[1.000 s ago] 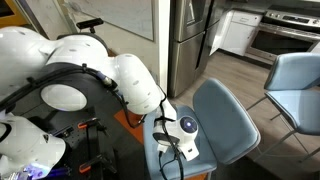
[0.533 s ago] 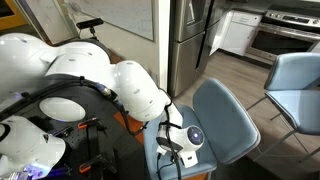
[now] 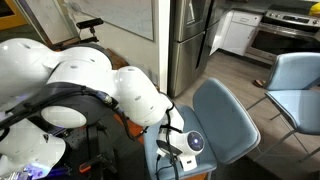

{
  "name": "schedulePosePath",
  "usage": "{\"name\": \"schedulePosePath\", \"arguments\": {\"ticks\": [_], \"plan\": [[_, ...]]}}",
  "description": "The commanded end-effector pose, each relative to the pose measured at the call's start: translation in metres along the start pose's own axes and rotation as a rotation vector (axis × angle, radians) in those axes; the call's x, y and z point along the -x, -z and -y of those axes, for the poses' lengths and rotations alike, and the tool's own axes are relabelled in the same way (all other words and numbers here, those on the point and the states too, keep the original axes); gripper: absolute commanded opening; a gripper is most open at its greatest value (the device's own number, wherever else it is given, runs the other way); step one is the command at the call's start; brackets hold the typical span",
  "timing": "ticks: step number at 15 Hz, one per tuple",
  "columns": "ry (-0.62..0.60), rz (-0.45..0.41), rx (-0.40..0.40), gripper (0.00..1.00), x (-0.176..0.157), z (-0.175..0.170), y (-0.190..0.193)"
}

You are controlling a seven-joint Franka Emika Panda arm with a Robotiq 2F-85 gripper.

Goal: Move the bowl to the right side of the chair

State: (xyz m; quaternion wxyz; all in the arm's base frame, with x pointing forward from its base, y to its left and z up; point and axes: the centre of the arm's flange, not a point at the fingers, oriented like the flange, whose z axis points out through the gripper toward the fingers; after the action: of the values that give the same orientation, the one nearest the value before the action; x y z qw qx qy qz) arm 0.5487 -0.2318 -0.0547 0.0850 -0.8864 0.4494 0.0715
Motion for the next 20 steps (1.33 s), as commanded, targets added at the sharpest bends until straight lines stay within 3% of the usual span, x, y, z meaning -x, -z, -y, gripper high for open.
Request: {"name": "schedulePosePath", "arguments": {"ticks": [1, 4, 5, 9, 12, 17, 20], "plan": [[0.003, -0.03, -0.001, 0.75, 0.009, 0.002, 0.011], [0.046, -0.1, 0.042, 0.96, 0.02, 0.01, 0.031], [0.063, -0.13, 0.07, 0.99, 0.025, 0.015, 0.04], [0.134, -0.184, 0.224, 1.0, 0.053, 0.035, 0.08], [0.263, -0.194, 0.283, 1.0, 0.091, 0.06, 0.118], [0.521, -0.223, 0.31, 1.0, 0.153, 0.091, 0.181], [0.66, -0.228, 0.28, 1.0, 0.182, 0.097, 0.222]]}}
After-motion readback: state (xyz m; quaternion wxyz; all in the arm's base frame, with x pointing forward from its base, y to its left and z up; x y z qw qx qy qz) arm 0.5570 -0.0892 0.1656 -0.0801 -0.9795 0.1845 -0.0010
